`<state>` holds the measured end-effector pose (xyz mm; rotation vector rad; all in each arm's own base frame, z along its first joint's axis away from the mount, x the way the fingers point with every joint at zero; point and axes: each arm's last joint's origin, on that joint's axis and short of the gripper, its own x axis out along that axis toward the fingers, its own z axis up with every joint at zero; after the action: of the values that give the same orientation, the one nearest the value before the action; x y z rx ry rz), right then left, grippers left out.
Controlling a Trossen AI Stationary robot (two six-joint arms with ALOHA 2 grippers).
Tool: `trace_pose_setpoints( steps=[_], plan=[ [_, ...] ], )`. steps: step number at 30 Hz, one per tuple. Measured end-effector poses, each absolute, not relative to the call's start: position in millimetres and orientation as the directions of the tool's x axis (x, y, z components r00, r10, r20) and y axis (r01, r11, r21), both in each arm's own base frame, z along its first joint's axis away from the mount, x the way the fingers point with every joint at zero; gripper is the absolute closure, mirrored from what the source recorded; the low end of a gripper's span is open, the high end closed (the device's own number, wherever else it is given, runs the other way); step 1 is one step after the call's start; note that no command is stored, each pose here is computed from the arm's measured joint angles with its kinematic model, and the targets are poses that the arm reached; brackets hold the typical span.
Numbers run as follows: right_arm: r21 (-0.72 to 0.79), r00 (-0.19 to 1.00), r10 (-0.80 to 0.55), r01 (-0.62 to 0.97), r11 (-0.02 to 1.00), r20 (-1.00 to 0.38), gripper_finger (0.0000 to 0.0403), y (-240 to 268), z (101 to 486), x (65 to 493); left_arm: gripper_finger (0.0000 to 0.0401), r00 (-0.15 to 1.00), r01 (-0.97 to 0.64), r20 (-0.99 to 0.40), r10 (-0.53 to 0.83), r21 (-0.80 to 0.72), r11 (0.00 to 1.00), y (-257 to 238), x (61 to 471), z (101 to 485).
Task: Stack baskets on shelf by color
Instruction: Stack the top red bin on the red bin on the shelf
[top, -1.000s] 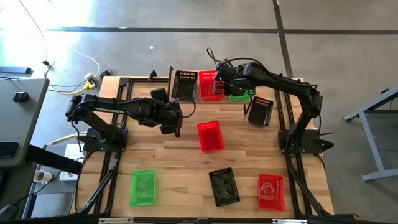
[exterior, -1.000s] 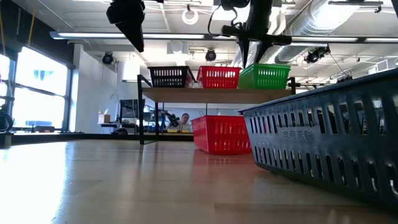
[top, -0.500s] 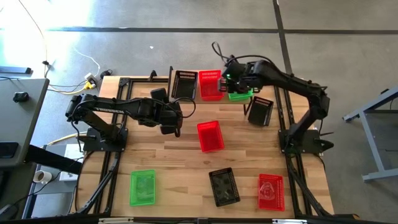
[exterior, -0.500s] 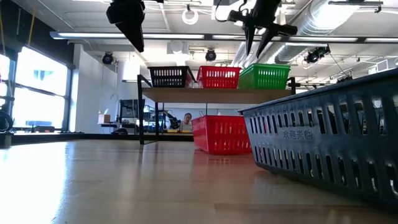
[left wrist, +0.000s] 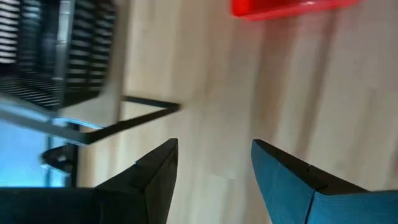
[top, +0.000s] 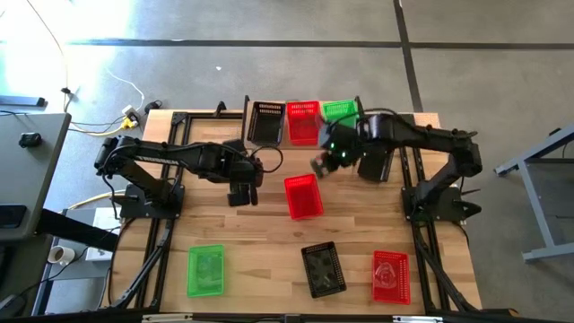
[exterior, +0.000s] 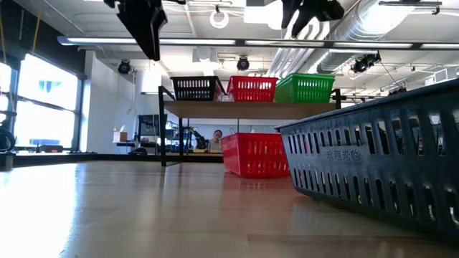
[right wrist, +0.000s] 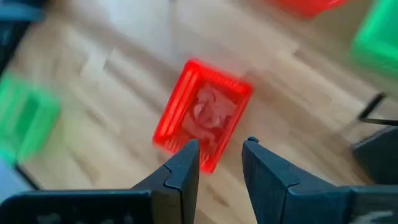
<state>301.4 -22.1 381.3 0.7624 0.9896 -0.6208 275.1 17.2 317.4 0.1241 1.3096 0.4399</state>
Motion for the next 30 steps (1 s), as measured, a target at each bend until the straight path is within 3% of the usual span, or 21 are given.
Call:
trace_pose_setpoints(
  steps=[8,16,24,30],
  plan=[
    [0.261,0.431,-0.018,0.579,0.772,-0.902,0.0295,19.6,380.7,302.1,0.0206,0.220,-0.248,-0.931,0.292,0.236,0.940,-6.7,275.6,316.7],
    [0.239,0.431,0.021,0.458,0.856,-0.902,0.0291,49.2,380.7,298.7,0.0206,0.234,-0.284,-0.958,0.165,0.095,0.954,-32.4,273.9,315.9],
    [0.192,0.431,0.047,0.300,0.934,-0.901,0.0250,67.4,380.3,295.7,0.0206,0.240,-0.290,-0.967,0.091,0.018,0.957,-61.0,269.0,315.7],
    [0.141,0.461,0.063,0.137,0.980,-0.885,0.0242,75.8,358.9,307.9,0.0206,0.234,-0.290,-0.972,0.028,-0.043,0.956,-85.1,262.4,315.5]
  ],
)
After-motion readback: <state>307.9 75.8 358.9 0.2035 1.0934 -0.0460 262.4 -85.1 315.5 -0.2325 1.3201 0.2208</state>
